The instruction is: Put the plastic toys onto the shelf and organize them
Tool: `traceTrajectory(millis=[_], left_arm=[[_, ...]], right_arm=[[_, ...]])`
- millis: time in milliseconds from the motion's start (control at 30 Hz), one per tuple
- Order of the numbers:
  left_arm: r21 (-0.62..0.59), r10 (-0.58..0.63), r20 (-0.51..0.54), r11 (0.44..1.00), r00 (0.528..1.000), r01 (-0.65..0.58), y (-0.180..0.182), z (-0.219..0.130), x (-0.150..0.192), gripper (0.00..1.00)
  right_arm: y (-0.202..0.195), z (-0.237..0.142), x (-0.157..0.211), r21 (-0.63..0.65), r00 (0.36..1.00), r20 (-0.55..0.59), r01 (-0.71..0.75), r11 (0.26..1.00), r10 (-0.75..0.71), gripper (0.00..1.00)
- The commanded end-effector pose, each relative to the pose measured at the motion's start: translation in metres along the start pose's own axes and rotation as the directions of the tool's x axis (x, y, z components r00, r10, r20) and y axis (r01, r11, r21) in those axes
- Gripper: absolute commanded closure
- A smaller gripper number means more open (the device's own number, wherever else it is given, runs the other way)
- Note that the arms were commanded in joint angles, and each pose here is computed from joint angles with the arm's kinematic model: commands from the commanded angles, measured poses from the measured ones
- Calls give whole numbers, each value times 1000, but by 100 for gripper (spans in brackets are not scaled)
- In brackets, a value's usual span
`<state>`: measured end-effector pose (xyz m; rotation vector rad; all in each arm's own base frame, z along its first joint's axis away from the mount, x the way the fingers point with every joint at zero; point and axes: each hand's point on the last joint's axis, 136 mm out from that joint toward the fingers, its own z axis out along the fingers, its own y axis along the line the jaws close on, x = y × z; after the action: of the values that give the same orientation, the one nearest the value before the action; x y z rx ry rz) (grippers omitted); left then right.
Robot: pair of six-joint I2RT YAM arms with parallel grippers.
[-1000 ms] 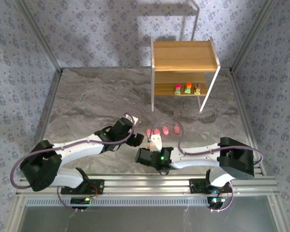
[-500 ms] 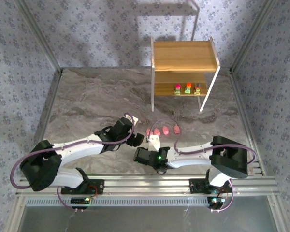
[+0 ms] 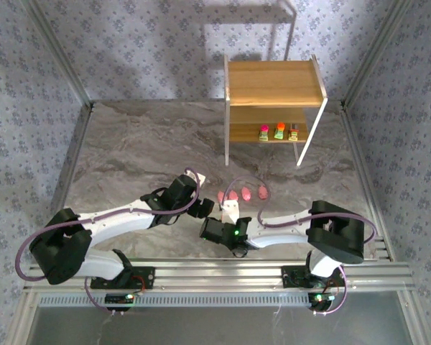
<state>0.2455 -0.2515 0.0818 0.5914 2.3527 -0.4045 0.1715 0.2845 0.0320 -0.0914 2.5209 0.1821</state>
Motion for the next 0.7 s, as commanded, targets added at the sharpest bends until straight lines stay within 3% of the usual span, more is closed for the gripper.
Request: traceTrajectory(millis=[0,667], left_arm=[[17,-19,37,1000,999,18,-2,-7,-13,13],[18,-17,31,1000,999,17,-3,-5,-12,13]], right_arm=[[-7,7,6,23,1000,-13,-17,1000,18,54],[-8,12,5,31,1000,-16,-16,999,17,63]])
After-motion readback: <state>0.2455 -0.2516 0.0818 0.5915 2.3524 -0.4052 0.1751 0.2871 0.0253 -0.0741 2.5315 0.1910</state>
